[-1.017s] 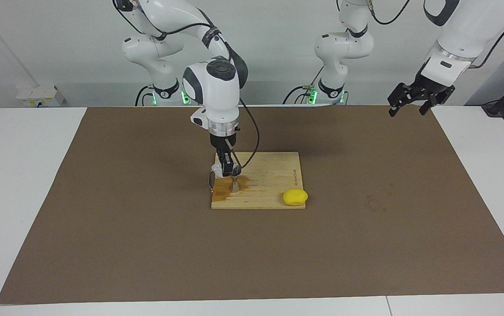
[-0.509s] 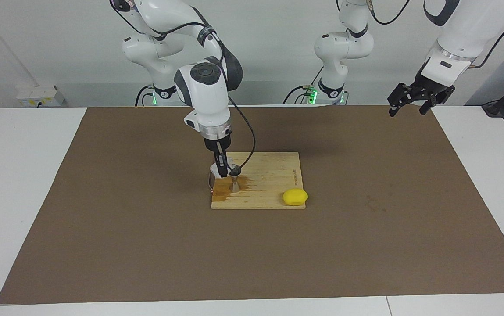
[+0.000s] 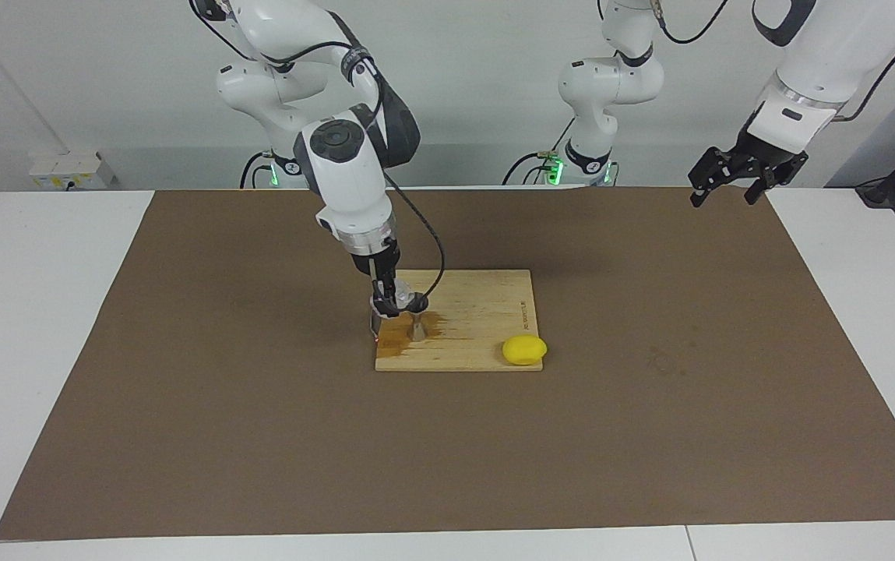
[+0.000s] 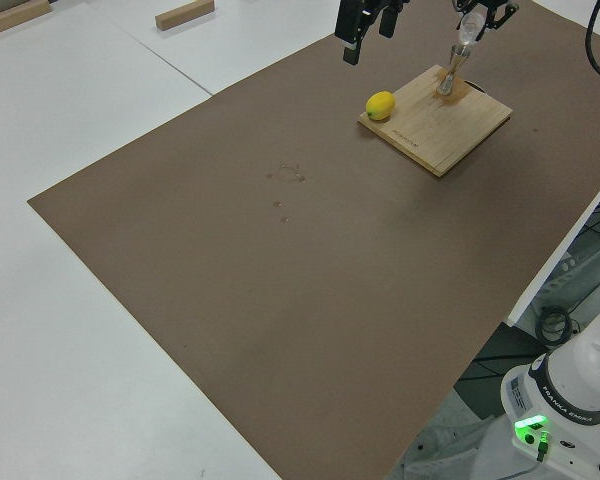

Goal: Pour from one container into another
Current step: 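Tilt the clear glass with the right gripper to pour into the metal cup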

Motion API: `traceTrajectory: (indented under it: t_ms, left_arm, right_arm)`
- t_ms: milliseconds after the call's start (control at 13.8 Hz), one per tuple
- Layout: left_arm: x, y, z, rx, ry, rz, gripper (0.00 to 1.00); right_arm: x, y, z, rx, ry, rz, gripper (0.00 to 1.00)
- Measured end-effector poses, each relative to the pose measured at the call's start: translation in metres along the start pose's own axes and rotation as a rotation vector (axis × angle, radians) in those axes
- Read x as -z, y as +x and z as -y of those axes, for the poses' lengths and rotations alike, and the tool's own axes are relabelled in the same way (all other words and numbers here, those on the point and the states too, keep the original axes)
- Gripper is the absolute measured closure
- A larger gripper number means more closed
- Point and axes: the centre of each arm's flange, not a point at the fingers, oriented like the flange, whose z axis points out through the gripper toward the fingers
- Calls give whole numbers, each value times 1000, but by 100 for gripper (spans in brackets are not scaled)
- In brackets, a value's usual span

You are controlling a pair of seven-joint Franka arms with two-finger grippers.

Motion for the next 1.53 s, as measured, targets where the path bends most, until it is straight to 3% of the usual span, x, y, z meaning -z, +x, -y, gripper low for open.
traceTrajectory:
  t_ms: [145, 363, 727, 945, 1308, 1526]
  left_arm:
    - [0, 0, 0, 0, 0, 0, 0]
    - [0, 0, 0, 0, 0, 0, 0]
    - [0, 0, 0, 0, 0, 0, 0]
    - [0, 0, 0, 0, 0, 0, 0]
    - [0, 0, 0, 0, 0, 0, 0]
    - [0, 0, 0, 0, 0, 0, 0]
  right_arm:
    - [-1, 19, 7, -45, -15, 37, 49]
    - [-4, 65, 19, -91, -63, 146, 49]
    - [-31, 202, 17, -71, -89, 330, 49]
    - [-48, 269, 1, -21, -75, 377, 49]
    - [-60, 322, -16, 24, -50, 415, 49]
    - [-70, 333, -20, 42, -44, 446, 49]
